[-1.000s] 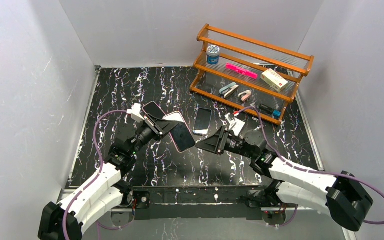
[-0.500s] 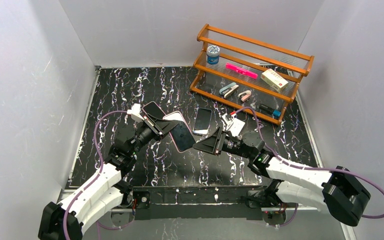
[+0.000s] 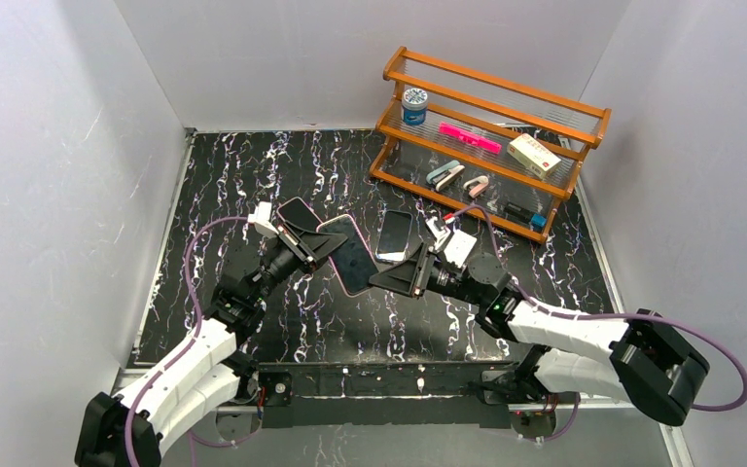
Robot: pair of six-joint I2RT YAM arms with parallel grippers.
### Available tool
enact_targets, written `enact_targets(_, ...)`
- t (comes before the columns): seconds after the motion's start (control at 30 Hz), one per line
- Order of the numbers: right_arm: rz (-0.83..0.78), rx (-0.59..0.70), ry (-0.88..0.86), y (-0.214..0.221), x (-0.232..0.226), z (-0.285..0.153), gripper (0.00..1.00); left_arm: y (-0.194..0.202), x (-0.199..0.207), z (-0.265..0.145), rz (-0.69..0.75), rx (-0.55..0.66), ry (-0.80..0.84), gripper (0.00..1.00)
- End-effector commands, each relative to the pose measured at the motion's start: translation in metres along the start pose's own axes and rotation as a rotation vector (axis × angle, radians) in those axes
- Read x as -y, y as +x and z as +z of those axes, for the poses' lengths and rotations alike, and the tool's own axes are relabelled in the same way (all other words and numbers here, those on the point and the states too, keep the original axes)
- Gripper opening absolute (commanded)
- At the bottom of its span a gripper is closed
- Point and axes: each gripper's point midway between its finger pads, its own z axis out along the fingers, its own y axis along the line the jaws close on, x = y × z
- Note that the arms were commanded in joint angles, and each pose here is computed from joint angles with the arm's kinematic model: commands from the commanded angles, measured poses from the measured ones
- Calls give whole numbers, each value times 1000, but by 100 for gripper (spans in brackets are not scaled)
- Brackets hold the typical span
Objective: Take the phone out of the phone case
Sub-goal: Remove the phone case from the phone.
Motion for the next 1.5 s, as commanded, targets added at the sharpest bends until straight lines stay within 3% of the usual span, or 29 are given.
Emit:
enact_targets(0.0,-63,52,-128,-21,-41,15,46,19,43,-9,-8,-90,165,0)
enact_targets(0.3,-81,52,-179,-29,-51,34,37,43,50,-13,78,-180,216,1)
enact_targets(0.4,-75,66,-199,-32,-55,35,24,44,50,-15,127,-183,230,19)
enact_targets(0.53,-64,88,-209,-36,-58,31,7,37,45,-18,195,-125,213,55)
enact_targets(0.6,-62,105,-212,-39,-61,27,1,33,39,-20,240,-100,180,65)
enact_targets(0.77,-69,168,-197,-52,-66,15,1,20,30,-30,357,-29,97,83)
enact_targets(0.93,-74,230,-199,-63,-76,7,1,15,17,-39,458,-19,17,84)
enact_targets(1.17,-65,218,-223,-64,-84,9,1,35,17,-33,419,-111,104,83)
enact_targets(1.47,-61,229,-238,-66,-87,8,1,42,-2,-26,396,-153,62,75)
